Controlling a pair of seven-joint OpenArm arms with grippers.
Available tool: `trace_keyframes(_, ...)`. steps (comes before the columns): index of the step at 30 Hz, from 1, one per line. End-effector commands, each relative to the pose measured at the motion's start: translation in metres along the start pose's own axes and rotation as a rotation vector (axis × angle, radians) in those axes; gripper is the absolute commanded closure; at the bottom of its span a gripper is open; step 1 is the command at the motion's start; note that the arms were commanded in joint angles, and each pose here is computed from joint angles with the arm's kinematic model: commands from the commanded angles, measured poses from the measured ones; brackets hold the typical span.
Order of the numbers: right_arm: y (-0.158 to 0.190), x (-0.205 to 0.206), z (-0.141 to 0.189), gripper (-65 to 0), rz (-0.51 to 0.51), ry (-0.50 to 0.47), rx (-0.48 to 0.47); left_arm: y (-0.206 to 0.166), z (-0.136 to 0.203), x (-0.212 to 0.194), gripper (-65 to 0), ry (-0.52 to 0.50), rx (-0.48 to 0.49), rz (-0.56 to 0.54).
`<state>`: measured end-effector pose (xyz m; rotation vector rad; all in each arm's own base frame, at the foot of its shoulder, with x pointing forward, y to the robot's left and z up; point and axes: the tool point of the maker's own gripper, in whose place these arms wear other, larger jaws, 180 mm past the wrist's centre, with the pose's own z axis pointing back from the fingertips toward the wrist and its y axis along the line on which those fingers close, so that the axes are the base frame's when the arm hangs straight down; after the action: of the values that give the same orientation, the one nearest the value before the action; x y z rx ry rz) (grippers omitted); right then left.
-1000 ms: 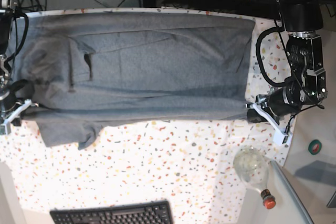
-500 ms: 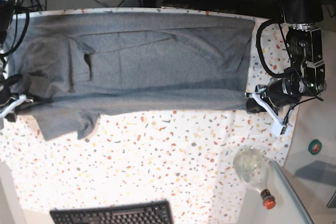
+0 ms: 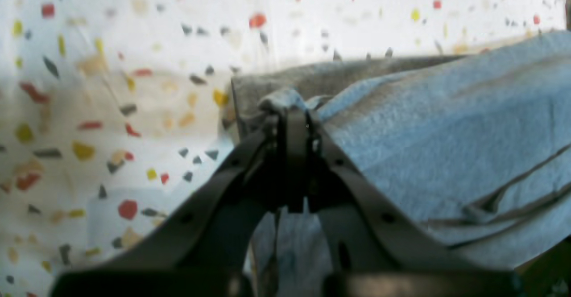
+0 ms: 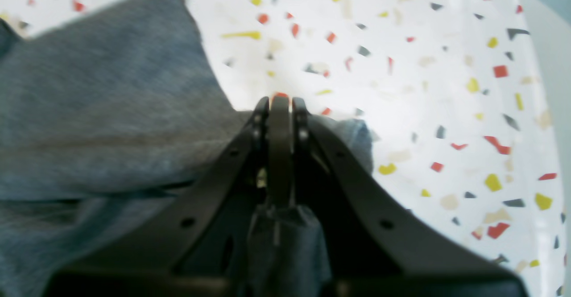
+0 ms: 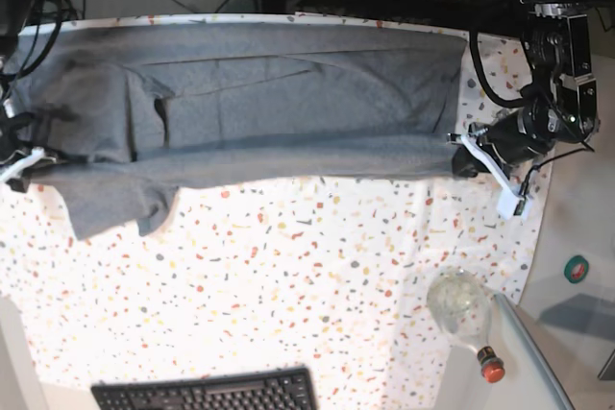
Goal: Layout the t-shirt on the table in an organized manner, then fold the t-shirt properly
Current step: 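Lift the hem with both grippers and fold it toward the collar, then lower the folded hem onto the shirt and open both grippers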
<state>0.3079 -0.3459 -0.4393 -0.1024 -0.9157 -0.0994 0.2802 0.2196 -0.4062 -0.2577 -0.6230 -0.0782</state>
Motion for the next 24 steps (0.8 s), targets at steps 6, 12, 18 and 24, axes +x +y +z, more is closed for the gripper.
trace_keyframes(6, -0.015, 0.042, 0.008, 0.0, 0.04, -0.062, -0.034, -0.007, 0.017, 0.023, 0.0, -0.076, -0.001, -0.06)
trace_keyframes(12, -0.016, 0.041, 0.011, 0.0, 0.054, -0.027, -0.039, -0.019, 0.025, 0.022, 0.0, -0.035, -0.007, -0.105)
trace_keyframes(18, -0.025, 0.01, 0.021, 0.0, 0.047, 0.035, -0.057, -0.001, 0.036, 0.009, 0.0, -0.033, 0.039, -0.043)
trace_keyframes(24, -0.035, -0.006, 0.029, 0.0, 0.036, 0.064, -0.077, 0.001, 0.038, -0.017, 0.0, 0.02, 0.043, -0.031)
